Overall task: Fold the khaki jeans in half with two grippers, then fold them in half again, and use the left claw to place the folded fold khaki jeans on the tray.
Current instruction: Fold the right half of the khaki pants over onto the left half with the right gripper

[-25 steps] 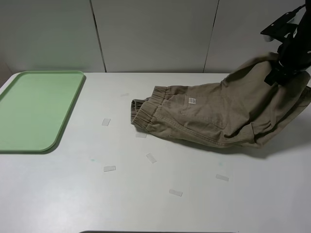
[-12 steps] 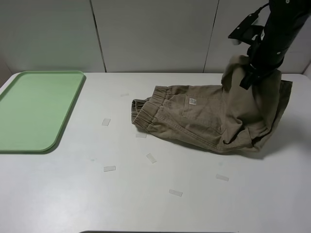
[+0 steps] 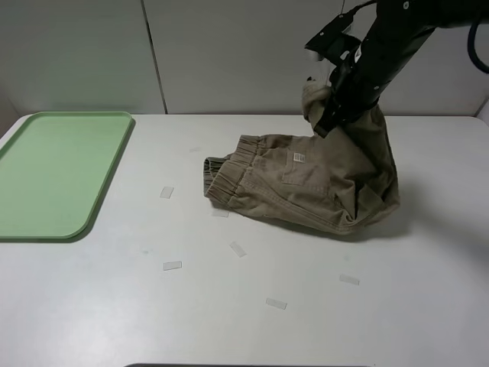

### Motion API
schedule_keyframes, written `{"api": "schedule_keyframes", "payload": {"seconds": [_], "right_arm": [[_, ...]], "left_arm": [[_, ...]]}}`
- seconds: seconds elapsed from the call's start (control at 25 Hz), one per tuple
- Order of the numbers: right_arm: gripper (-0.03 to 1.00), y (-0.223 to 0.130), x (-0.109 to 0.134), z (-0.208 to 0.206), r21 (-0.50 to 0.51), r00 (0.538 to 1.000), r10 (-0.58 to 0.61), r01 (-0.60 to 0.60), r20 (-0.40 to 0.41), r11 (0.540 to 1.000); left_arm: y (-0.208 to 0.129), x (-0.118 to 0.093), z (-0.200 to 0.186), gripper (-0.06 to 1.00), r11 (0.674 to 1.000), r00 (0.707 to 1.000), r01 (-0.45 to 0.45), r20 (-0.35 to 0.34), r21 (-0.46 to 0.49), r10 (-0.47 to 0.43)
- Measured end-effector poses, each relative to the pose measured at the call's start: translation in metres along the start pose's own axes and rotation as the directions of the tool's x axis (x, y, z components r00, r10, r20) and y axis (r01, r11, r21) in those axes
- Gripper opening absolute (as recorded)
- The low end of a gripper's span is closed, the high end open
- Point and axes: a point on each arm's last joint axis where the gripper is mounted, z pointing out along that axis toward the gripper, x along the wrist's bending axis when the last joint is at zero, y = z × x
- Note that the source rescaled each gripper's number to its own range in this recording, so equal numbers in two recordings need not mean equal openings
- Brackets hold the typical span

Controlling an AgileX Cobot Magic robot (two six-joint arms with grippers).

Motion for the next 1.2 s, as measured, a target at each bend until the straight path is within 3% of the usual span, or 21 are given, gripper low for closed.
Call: {"api": "schedule_keyframes", "payload": {"seconds": [0.44,0.92,1.2], "right_arm": [[0.06,0.003,0.019,0.043,-0.006,0.982,0.143,-0.145,-0.123,0.989],[0.06,0.042,0.057,0.025,-0.117,0.985,0.059,-0.079,-0.165,0.990],[0.06,0.037,0.051,0.027,-0.084,0.988,0.040,-0.053,-0.149,0.995]], "left_arm": [[0.000,0.000,0.000,0.73,1.000,1.000,-0.005,0.000,0.000,0.005],[0.000,0.000,0.000,0.73,1.000,1.000,-0.005,0.000,0.000,0.005],[0.000,0.000,0.000,0.73,1.000,1.000,-0.005,0.000,0.000,0.005]]}}
